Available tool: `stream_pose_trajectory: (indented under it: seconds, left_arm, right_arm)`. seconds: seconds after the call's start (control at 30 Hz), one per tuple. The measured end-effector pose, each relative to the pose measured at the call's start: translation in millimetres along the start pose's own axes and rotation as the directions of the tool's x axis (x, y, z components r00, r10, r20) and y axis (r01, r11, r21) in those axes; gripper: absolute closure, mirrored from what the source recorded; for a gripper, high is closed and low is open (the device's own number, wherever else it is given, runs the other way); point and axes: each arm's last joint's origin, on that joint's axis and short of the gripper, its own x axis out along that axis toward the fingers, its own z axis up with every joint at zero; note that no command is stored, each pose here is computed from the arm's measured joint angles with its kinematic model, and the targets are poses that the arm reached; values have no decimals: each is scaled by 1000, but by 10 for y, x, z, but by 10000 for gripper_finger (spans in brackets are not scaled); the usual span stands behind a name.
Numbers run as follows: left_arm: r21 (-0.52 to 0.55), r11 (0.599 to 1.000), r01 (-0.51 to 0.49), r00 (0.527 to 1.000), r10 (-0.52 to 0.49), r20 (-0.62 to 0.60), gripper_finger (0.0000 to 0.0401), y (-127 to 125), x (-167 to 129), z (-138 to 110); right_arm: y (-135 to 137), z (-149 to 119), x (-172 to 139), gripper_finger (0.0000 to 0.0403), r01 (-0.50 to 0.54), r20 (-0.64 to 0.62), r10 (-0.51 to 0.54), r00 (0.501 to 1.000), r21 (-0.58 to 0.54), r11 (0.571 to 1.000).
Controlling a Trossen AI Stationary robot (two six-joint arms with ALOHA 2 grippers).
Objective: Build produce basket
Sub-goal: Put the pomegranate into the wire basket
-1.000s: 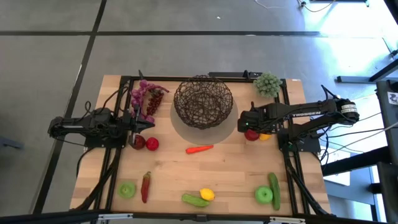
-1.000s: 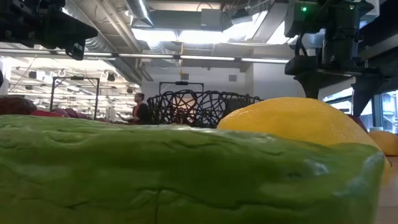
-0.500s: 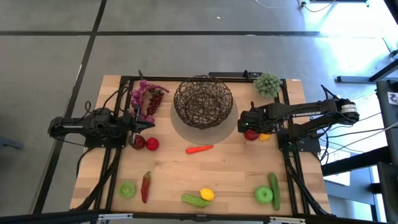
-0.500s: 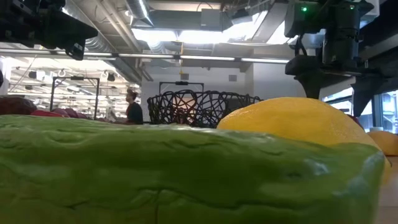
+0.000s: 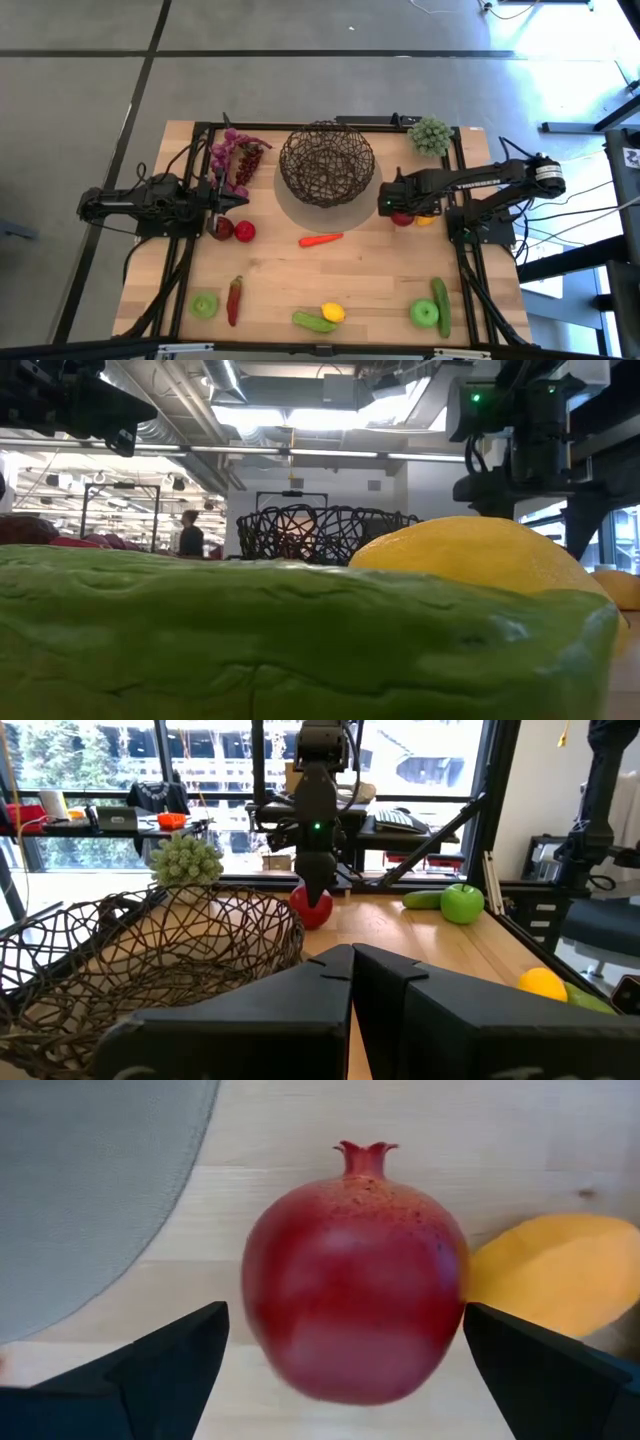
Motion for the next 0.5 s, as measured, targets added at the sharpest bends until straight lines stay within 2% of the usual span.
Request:
stream_pose_trajectory:
  seconds: [0.5]
  left_arm:
    - [0, 1000, 0, 1000, 0, 0, 401, 0, 0, 0]
  right_arm:
    - [76, -2, 118, 3, 29, 2, -29, 1000, -9, 1000]
